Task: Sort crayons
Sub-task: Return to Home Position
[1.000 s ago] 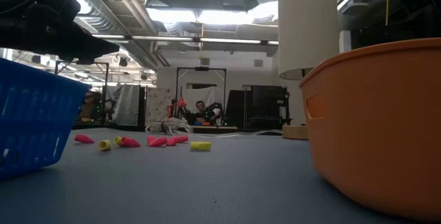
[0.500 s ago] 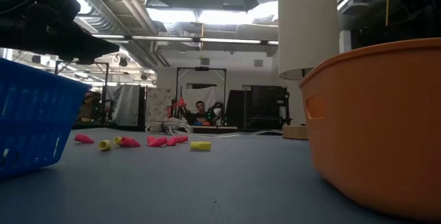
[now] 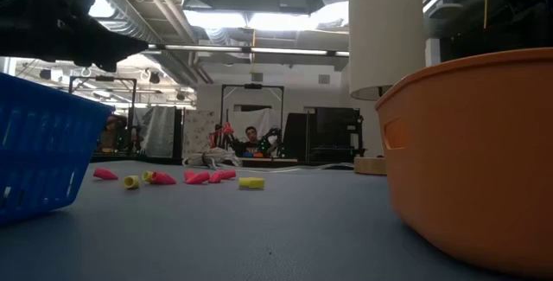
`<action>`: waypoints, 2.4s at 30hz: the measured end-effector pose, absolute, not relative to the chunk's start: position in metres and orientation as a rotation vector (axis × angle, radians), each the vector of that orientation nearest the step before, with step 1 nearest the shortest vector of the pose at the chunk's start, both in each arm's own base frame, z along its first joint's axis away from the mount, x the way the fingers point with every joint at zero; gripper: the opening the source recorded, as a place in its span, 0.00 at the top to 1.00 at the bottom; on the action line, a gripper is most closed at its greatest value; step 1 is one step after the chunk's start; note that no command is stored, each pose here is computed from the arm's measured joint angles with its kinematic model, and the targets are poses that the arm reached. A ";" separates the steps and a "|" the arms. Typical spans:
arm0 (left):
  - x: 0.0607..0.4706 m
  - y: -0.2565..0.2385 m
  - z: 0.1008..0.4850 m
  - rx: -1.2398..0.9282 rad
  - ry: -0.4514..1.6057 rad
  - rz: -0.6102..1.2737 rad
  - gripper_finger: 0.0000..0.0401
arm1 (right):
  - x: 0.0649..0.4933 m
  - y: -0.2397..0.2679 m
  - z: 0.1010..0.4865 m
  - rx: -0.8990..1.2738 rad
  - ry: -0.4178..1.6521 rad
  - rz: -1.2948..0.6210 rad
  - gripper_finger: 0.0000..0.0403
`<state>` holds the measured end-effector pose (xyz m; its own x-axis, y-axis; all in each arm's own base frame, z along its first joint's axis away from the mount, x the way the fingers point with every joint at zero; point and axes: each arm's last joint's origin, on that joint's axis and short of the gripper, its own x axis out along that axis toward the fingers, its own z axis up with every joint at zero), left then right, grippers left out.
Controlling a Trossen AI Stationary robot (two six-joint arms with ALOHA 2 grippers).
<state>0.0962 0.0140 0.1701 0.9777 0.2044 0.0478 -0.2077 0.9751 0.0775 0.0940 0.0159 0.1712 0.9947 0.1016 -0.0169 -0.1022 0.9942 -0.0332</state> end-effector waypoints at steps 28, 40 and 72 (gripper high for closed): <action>0.096 0.014 0.170 0.083 -0.039 0.207 1.00 | 0.095 0.005 0.171 -0.033 0.017 -0.009 0.73; 0.096 0.014 0.170 0.083 -0.039 0.207 1.00 | 0.095 0.005 0.171 -0.033 0.017 -0.008 0.73; 0.096 0.014 0.170 0.083 -0.039 0.207 1.00 | 0.095 0.005 0.171 -0.033 0.018 -0.008 0.73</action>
